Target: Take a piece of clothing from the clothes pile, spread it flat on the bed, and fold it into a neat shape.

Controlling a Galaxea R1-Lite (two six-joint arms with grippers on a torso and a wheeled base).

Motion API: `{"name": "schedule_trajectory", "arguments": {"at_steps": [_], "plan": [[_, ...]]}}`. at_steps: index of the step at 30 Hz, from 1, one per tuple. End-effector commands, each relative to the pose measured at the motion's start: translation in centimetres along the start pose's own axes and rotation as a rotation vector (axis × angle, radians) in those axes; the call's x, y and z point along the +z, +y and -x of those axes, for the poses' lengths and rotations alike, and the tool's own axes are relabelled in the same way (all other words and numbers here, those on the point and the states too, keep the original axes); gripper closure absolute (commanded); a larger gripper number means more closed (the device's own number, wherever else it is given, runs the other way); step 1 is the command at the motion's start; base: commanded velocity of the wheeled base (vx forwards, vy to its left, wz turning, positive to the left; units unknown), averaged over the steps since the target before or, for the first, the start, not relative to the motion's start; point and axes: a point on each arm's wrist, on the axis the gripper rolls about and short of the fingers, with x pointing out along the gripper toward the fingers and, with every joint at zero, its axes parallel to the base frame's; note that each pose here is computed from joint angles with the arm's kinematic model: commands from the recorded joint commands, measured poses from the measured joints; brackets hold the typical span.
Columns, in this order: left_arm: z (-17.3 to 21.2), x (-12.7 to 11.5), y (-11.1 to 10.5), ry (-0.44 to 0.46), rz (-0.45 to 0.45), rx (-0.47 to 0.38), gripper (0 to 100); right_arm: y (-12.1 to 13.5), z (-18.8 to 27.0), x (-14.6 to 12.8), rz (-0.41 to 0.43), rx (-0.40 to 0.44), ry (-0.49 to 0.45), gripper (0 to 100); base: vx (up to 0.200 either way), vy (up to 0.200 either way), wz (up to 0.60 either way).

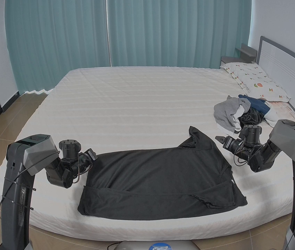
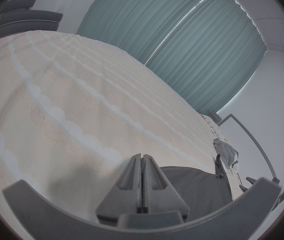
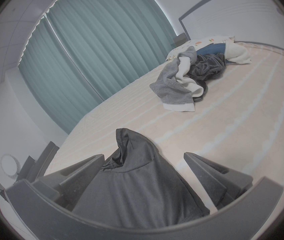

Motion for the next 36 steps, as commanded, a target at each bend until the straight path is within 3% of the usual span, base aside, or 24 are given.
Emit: {"name": "schedule_trajectory", "arguments": {"at_steps": [1, 7, 15, 29, 30, 36], "plan": [[0.1, 0.0, -0.1, -0.001, 0.0, 0.0, 100, -0.2, -3.1, -2.1, 0.031, -0.025, 0.044, 0, 0.0, 0.0, 0.0], [0.1, 0.0, -0.1, -0.001, 0.0, 0.0, 100, -0.5, -6.1, -3.6, 0.038, -0.049, 0.024, 0, 0.0, 0.0, 0.0], [0.1, 0.0, -0.1, -0.001, 0.0, 0.0, 100, -0.5, -7.3, -2.6, -0.018, -0.064, 0.033, 0, 0.0, 0.0, 0.0], [0.1, 0.0, -0.1, -0.001, 0.0, 0.0, 100, -0.4, -8.3, -3.1, -0.015, -0.064, 0.037, 0, 0.0, 0.0, 0.0], [0.1, 0.0, -0.1, -0.001, 0.0, 0.0, 100, -0.4, -8.3, -3.1, -0.015, -0.064, 0.037, 100, 0.0, 0.0, 0.0], [0.1, 0.0, -0.1, -0.001, 0.0, 0.0, 100, -0.4, -8.1, -2.5, -0.046, -0.06, 0.025, 100, 0.0, 0.0, 0.0]]}}
